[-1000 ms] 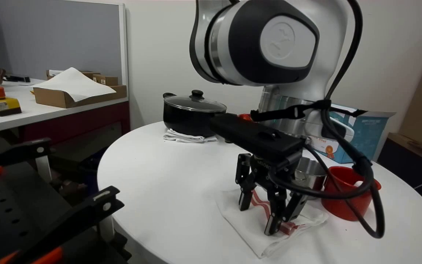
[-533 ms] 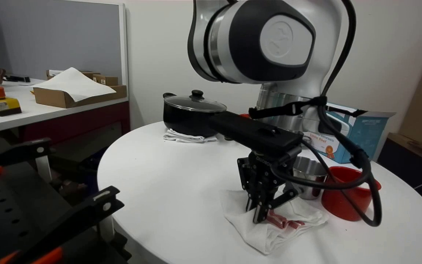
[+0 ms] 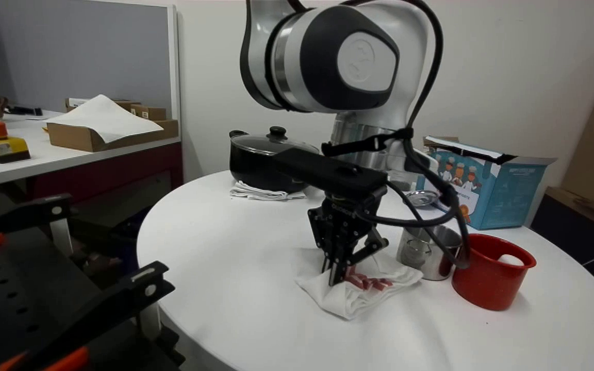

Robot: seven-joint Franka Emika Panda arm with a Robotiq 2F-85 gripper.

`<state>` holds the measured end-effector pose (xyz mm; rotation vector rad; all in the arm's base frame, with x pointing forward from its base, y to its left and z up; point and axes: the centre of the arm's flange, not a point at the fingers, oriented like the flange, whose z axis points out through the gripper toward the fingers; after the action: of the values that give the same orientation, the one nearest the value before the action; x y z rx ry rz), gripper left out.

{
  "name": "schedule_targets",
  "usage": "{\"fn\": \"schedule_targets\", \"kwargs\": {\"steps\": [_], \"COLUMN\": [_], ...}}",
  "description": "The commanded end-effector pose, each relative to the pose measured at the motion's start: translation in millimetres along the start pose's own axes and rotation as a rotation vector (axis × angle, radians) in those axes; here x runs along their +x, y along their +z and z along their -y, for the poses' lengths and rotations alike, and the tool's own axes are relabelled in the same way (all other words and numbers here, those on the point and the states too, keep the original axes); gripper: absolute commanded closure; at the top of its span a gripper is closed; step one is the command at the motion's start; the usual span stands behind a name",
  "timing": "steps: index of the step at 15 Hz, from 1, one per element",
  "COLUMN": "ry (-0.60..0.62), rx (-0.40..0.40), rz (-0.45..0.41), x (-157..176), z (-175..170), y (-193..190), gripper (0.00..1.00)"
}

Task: Use the white towel to wipe the table then move the silver pot and orange cup to the right, then wipe the table

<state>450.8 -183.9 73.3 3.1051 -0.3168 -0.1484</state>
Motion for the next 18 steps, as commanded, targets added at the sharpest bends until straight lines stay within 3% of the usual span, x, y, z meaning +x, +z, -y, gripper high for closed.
{"fn": "schedule_targets", "kwargs": {"steps": [1,8,13,18], "ry": [-0.123,-0.357,-0.561,-0.683], "rx": [0.011,0.087,0.135,0.129], "rz": [0.042,0.048,0.076,0.123], "x": [1,-8,-39,-62], "z": [57,176,270,313], "y": [23,26,28,34], "gripper": [0.95,0.95,0.95,0.95]}}
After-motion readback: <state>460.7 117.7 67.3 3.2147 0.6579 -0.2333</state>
